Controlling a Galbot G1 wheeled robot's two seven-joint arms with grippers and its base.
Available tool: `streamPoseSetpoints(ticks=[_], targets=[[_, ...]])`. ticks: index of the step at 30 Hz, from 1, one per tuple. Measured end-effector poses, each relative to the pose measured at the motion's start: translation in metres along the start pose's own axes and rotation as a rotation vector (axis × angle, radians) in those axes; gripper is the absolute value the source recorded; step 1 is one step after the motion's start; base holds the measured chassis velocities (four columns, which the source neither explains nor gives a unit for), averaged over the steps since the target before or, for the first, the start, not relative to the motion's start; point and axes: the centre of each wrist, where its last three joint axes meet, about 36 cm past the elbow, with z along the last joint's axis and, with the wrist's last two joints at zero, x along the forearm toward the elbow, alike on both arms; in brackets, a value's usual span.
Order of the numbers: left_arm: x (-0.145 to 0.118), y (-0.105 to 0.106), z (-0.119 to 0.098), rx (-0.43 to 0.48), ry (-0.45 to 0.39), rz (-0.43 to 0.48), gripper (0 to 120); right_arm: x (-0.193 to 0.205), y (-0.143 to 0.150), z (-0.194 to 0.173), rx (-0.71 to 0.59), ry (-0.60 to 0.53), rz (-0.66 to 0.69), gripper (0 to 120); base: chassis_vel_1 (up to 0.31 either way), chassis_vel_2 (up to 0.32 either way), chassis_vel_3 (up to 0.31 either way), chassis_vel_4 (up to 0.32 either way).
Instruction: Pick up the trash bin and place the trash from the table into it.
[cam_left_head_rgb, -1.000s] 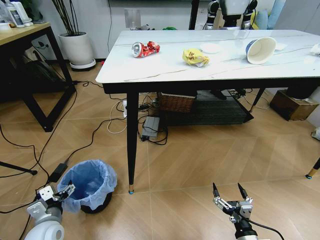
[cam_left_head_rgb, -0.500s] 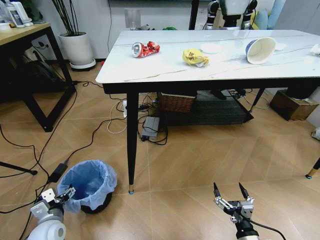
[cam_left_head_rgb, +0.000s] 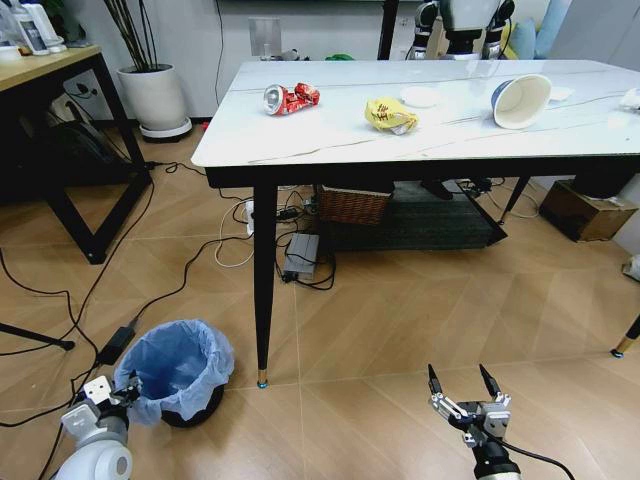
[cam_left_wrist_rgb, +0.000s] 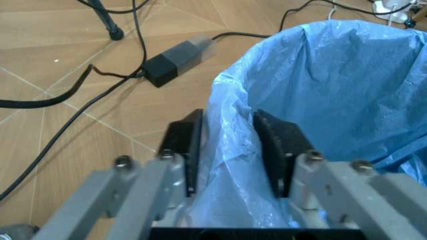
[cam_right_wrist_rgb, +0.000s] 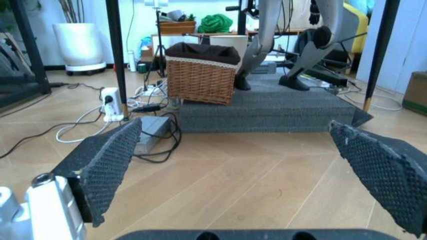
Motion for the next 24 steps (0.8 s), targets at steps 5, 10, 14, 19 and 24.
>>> streamPoseSetpoints(ticks=[5,10,14,19,24], targets=[[0.0013,-0.0003,-0.0008,-0.002,0.002,0.004,10,0.0000,-0.0007,-0.0013,0.002,-0.003,0.001,100,0.000,0.000,0.000,0.000],[0.0023,-0.0014,0.0000,-0.003,0.004,0.009,0,-0.0002,-0.0008,-0.0016,0.003,-0.004,0.000,100,0.000,0.000,0.000,0.000],[0.0015,-0.0004,0.0002,-0.006,0.006,0.012,0,-0.0007,-0.0008,-0.0018,0.003,-0.006,0.000,100,0.000,0.000,0.000,0.000],[-0.0014,0.0023,0.0012,-0.004,0.002,0.022,0,-0.0012,-0.0009,-0.0020,0.002,-0.006,-0.001,100,0.000,0.000,0.000,0.000],[-0.0024,0.0052,0.0007,0.000,-0.006,0.039,0,-0.0016,-0.0008,-0.0024,0.002,-0.006,-0.001,100,0.000,0.000,0.000,0.000]])
